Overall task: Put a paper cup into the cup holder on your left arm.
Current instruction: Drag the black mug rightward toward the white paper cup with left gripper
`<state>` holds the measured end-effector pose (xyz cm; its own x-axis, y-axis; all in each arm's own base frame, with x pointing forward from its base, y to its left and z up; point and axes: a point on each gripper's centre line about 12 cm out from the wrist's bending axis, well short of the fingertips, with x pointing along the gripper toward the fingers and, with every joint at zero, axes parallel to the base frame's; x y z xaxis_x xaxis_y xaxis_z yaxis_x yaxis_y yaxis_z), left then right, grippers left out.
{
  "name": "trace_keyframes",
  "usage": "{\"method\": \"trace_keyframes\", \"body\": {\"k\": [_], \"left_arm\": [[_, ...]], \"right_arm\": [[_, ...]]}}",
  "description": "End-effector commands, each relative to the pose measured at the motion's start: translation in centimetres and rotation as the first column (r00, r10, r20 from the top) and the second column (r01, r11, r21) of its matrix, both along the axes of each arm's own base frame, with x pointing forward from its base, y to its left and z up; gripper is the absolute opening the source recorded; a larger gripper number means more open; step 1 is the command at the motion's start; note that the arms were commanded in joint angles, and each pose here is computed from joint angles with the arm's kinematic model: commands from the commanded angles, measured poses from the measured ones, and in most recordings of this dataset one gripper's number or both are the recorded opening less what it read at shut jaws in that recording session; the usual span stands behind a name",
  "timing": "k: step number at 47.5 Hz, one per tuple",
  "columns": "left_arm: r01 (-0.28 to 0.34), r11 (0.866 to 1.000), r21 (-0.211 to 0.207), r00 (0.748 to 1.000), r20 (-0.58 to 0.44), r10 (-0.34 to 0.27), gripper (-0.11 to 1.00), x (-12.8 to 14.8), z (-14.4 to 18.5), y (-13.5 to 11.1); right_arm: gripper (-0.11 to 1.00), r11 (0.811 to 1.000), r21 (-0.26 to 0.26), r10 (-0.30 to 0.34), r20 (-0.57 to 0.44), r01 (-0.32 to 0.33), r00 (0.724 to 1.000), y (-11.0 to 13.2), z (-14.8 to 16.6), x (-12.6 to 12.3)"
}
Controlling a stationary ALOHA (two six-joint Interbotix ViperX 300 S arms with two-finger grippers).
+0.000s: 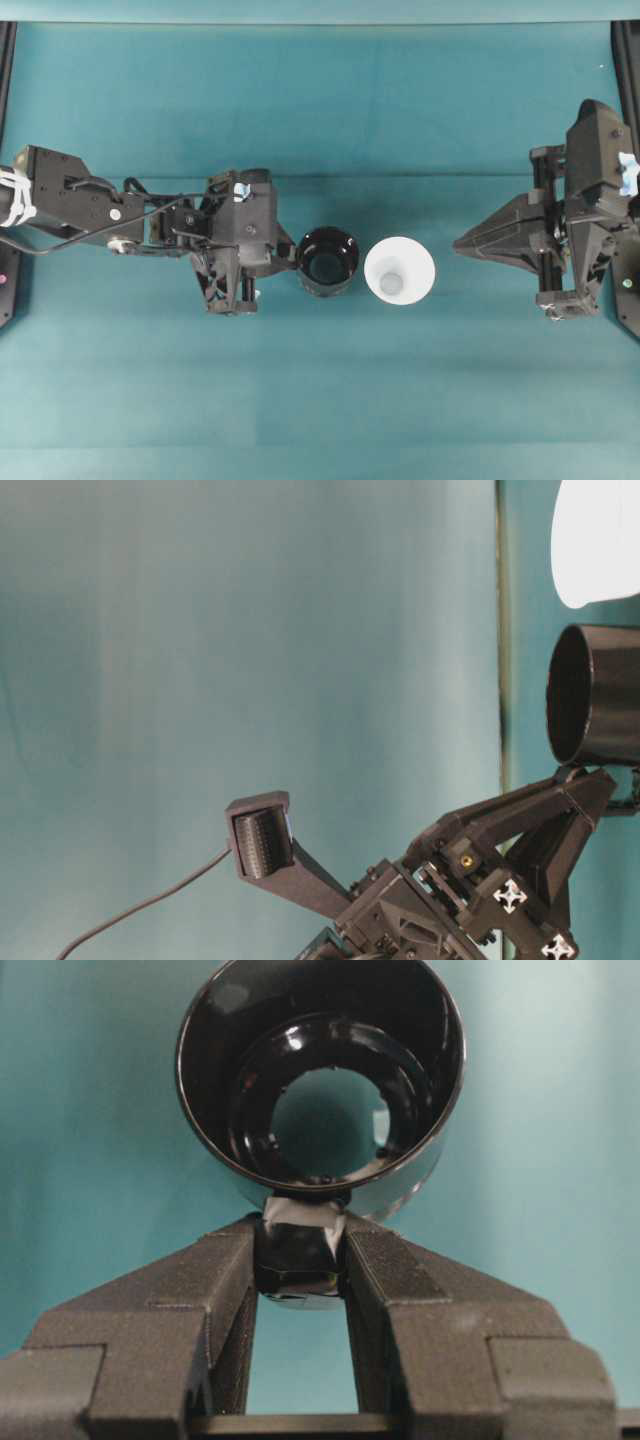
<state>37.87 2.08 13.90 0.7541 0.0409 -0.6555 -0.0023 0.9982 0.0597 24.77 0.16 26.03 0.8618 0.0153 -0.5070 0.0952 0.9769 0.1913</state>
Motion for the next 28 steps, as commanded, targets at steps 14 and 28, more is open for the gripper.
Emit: {"method": "trace_keyframes", "body": {"k": [14,28], "left_arm": [[0.002,1.0,0.003,1.0,0.018,-0.002,0.29,0.16,0.37,0.0],[0.001,1.0,0.002,1.0,0.023,-0.001,0.29,0.18,0.33,0.01]], "right_arm": [[-0.01,1.0,0.005,-0.005,0.034,0.005,0.999,-0.04,1.11,0.31],[-0.01,1.0,0.005,-0.005,0.032,0.005,0.999,-0.04,1.09,0.31]]}}
